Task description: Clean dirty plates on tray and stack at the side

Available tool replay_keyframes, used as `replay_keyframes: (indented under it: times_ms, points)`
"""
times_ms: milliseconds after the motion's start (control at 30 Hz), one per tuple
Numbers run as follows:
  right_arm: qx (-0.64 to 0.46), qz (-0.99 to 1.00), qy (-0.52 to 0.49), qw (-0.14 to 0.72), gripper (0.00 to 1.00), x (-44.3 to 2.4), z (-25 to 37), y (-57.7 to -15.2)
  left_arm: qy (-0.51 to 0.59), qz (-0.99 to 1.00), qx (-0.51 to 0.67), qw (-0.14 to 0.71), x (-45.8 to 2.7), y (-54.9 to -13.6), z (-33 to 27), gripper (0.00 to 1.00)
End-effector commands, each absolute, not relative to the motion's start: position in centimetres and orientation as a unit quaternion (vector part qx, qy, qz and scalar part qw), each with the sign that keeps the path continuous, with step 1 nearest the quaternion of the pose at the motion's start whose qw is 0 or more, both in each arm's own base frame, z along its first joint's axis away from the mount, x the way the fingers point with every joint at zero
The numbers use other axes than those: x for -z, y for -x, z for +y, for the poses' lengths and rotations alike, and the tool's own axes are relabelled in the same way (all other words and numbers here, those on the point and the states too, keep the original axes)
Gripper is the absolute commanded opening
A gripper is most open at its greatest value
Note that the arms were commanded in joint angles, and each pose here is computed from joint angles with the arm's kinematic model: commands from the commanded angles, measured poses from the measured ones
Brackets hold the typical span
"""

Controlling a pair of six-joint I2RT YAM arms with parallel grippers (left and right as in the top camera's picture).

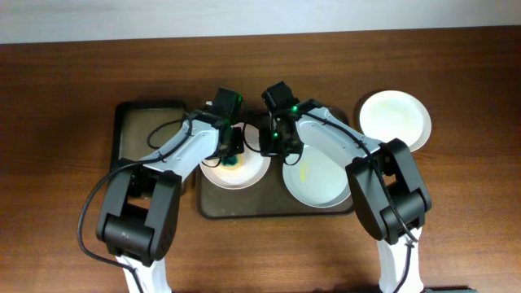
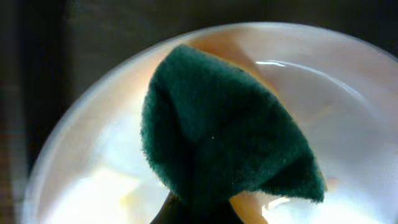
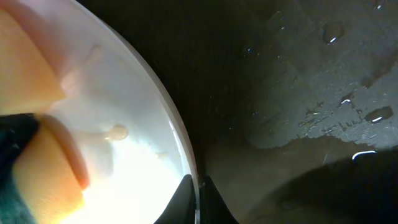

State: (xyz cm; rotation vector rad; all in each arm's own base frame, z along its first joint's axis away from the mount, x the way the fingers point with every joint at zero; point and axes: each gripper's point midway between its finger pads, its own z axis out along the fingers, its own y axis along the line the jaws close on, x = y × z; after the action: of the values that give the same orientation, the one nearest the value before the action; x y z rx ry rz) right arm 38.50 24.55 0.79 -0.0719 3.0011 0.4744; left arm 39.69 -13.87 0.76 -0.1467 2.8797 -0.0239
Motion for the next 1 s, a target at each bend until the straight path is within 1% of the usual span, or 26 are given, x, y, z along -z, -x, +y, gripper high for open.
replay_keyframes:
  times_ms: [0,100,233,267,300,433,500,567,633,733,967]
  points:
    - [-0.123,0.991,0.013,0.054,0.04,0.3,23.1,-39.0,0.064,0.972,-0.179,0.135,-0.1,-39.2,-6.5,0.0]
    - [-0.123,0.991,0.019,0.056,0.04,0.3,23.1,-39.0,0.064,0.961,-0.226,0.146,-1.9,-39.0,-4.8,0.0]
    - [-0.124,0.99,0.039,0.063,0.04,-0.1,23.2,-39.2,0.093,0.955,-0.211,0.188,-6.1,-39.2,-4.4,0.0]
    - [-0.124,0.989,0.047,0.067,0.04,-0.3,23.2,-39.2,0.105,0.953,-0.2,0.201,-7.3,-39.3,-4.5,0.0]
    - [-0.126,0.987,0.06,0.079,0.04,-1.3,23.3,-39.5,0.116,0.955,-0.157,0.223,-9.5,-39.4,-5.4,0.0]
    - [-0.12,0.982,0.082,0.119,0.04,-4.3,23.1,-40.4,0.124,0.958,-0.051,0.255,-14.0,-38.8,-7.3,0.0]
    - [-0.089,0.982,0.085,0.146,0.04,-6.2,22.0,-41.0,0.131,0.955,-0.023,0.263,-15.6,-38.5,-7.2,0.0]
    - [-0.051,0.978,0.1,0.174,0.04,-8.2,20.8,-41.5,0.151,0.951,-0.021,0.269,-16.7,-38.0,-5.5,0.0]
    - [0.005,0.971,0.112,0.209,0.04,-10.6,19.4,-42.0,0.179,0.949,-0.033,0.259,-16.9,-37.5,-3.1,0.0]
    - [0.083,0.952,0.136,0.262,0.04,-13.8,18.3,-42.3,0.212,0.948,-0.051,0.233,-15.6,-36.8,-0.2,0.0]
    - [0.276,0.874,0.184,0.356,0.04,-19.8,18.7,-41.5,0.259,0.942,-0.072,0.199,-13.0,-36.4,3.7,0.0]
